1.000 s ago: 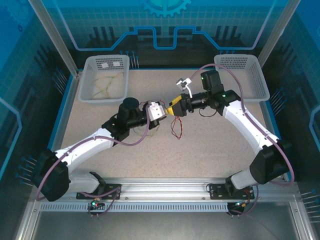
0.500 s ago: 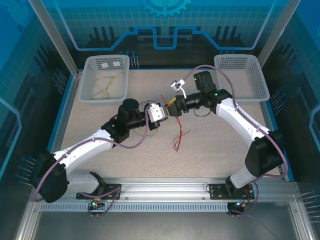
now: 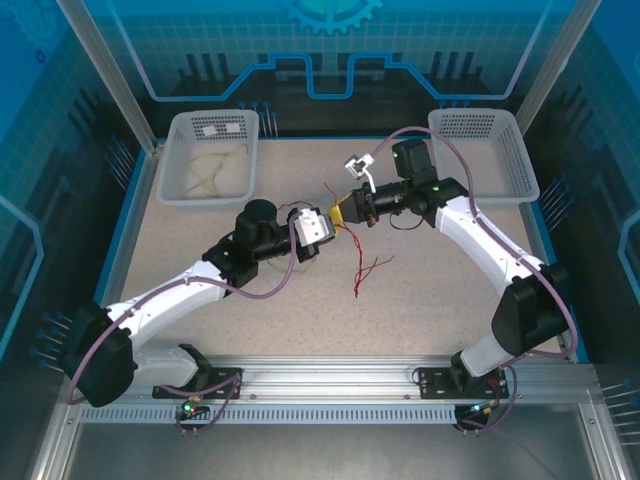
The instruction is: Untangle the cables
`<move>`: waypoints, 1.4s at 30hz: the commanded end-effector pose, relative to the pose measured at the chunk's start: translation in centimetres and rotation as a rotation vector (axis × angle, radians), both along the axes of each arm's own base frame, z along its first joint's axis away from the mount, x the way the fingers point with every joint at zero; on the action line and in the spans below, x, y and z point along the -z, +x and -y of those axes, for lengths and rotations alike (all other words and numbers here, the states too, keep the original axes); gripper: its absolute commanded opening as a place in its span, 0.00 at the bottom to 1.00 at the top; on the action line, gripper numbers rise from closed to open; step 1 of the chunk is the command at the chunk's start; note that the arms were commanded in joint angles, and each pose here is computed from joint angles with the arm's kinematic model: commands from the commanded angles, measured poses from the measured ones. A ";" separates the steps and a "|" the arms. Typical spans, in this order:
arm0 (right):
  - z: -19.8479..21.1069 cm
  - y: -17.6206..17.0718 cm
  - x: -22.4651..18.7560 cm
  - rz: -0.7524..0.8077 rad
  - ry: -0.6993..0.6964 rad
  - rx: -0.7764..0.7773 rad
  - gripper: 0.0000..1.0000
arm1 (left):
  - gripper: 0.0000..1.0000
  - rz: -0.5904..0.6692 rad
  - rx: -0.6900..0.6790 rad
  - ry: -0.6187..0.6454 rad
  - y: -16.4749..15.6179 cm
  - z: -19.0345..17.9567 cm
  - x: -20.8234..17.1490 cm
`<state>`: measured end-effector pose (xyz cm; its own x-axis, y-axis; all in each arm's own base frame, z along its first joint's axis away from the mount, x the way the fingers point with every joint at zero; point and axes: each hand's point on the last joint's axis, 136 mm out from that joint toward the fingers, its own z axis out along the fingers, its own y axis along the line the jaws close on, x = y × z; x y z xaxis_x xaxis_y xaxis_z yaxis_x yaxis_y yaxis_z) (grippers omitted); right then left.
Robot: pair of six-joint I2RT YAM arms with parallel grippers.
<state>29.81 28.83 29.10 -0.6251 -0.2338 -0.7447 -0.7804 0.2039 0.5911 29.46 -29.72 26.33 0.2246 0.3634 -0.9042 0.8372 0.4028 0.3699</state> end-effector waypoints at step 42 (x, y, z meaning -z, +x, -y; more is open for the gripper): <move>39.4 1.3 -0.4 -0.080 -0.192 1.772 0.00 | 0.00 0.042 -0.601 -0.417 8.2 -15.4 -6.0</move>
